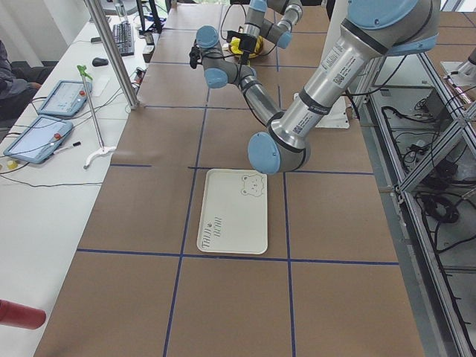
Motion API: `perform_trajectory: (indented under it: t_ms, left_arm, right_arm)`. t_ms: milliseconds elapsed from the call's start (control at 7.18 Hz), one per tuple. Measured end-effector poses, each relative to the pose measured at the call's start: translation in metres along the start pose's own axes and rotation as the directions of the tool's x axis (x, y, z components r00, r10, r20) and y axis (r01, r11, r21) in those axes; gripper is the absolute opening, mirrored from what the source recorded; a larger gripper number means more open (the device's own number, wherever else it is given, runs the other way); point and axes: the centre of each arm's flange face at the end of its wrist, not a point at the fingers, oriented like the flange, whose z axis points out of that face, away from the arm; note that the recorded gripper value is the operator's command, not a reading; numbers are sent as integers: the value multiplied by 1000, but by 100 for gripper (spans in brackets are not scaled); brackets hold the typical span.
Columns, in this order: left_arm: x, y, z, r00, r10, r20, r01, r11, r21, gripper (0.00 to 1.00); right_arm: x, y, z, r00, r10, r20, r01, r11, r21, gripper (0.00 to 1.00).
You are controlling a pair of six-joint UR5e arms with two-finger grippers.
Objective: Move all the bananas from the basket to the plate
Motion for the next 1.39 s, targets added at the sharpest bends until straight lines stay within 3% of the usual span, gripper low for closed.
perform_trajectory:
  t_ms: [975, 1253, 1393]
  left_arm:
    - [-65, 2, -1, 999, -20, 25, 20, 1000, 11, 0]
    - [-90, -10, -21, 997, -67, 49, 65, 997, 51, 0]
    - [-113, -17, -36, 993, -101, 68, 95, 992, 84, 0]
  right_arm:
    - [7, -24, -14, 999, 8, -31, -7, 1000, 29, 100]
    - [12, -29, -18, 996, 22, -81, -21, 1000, 16, 100]
    - [10, -31, -29, 990, 37, -133, -37, 999, 7, 100]
